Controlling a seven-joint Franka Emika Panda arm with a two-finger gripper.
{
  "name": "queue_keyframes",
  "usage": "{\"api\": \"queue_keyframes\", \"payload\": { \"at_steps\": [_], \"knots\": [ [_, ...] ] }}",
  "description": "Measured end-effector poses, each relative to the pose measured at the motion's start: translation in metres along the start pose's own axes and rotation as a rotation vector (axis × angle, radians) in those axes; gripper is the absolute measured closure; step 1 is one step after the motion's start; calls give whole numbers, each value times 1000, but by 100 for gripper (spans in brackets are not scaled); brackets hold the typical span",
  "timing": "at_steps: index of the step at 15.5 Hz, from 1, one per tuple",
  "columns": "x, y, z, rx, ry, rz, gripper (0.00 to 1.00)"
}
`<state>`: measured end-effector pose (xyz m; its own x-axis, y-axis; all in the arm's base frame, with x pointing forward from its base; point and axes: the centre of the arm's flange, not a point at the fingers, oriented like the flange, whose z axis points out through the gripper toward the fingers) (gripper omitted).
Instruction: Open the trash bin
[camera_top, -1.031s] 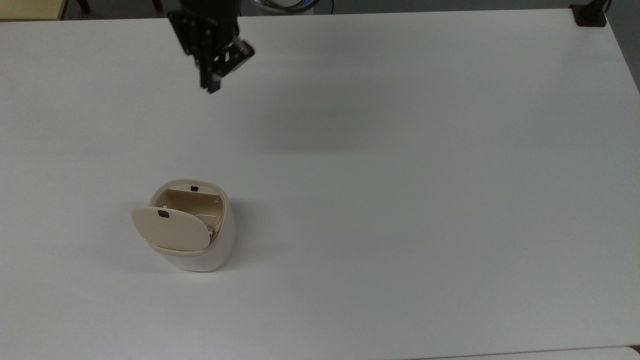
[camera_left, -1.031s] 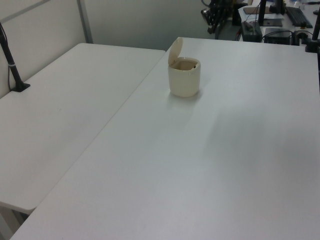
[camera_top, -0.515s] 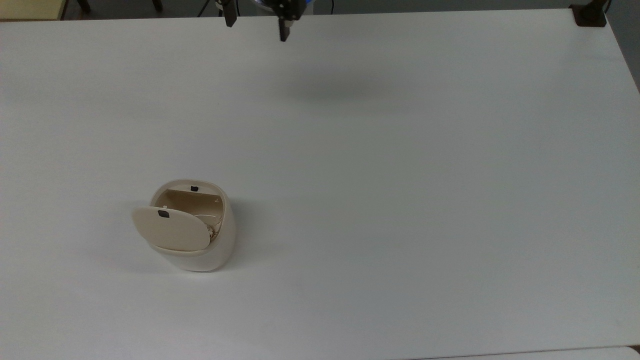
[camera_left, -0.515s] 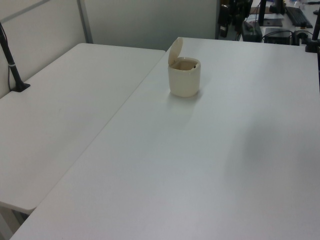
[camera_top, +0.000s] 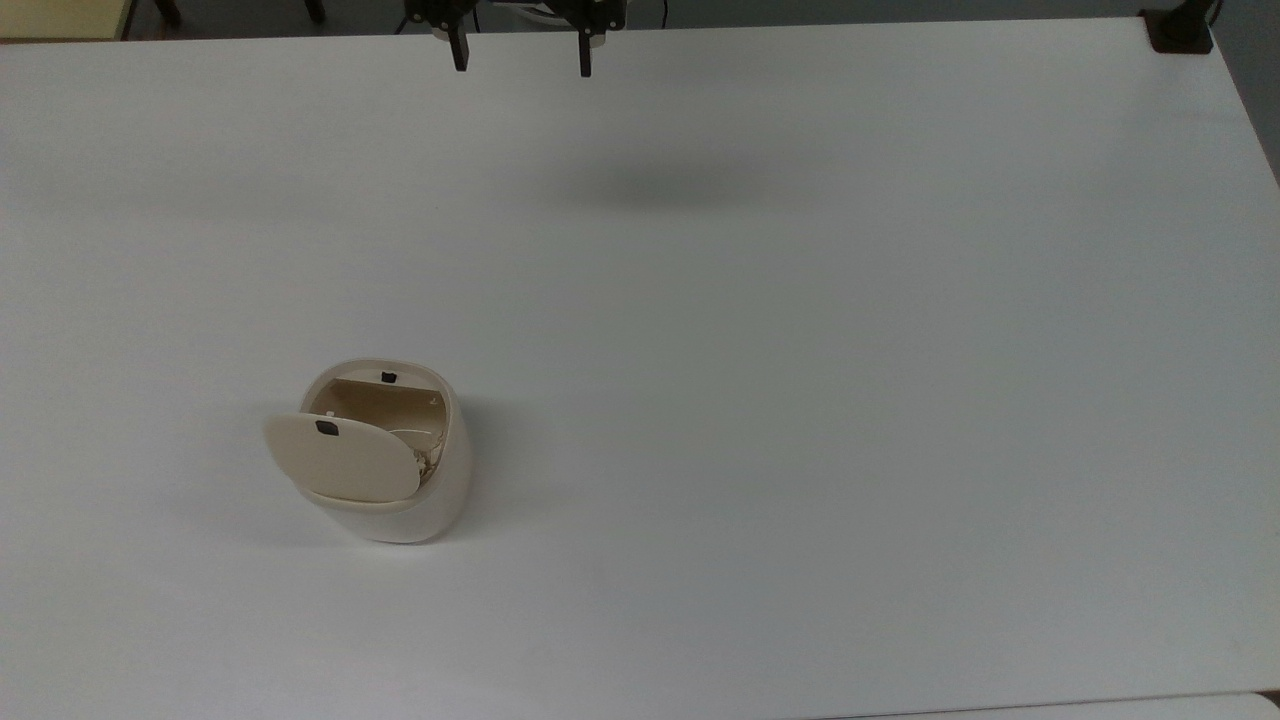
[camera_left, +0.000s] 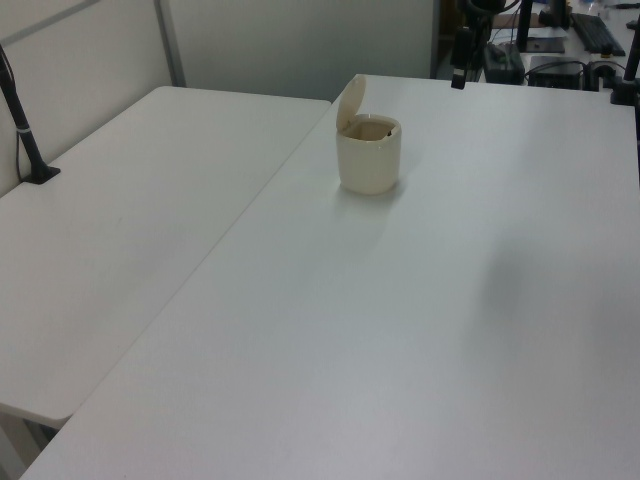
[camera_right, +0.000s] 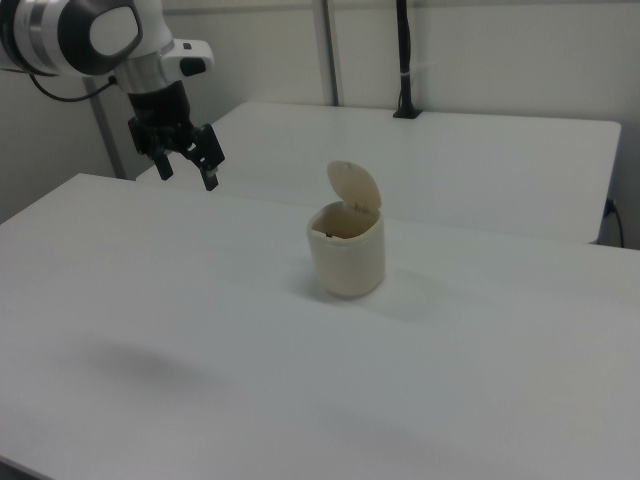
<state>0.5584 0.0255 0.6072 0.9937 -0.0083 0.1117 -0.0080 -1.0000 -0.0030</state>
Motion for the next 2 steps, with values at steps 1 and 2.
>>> {"api": "queue_keyframes", "payload": {
  "at_steps": [1, 2],
  "knots": [
    [0, 1, 0, 0, 0, -11, 0],
    [0, 2, 0, 0, 0, -17, 0]
  ]
}}
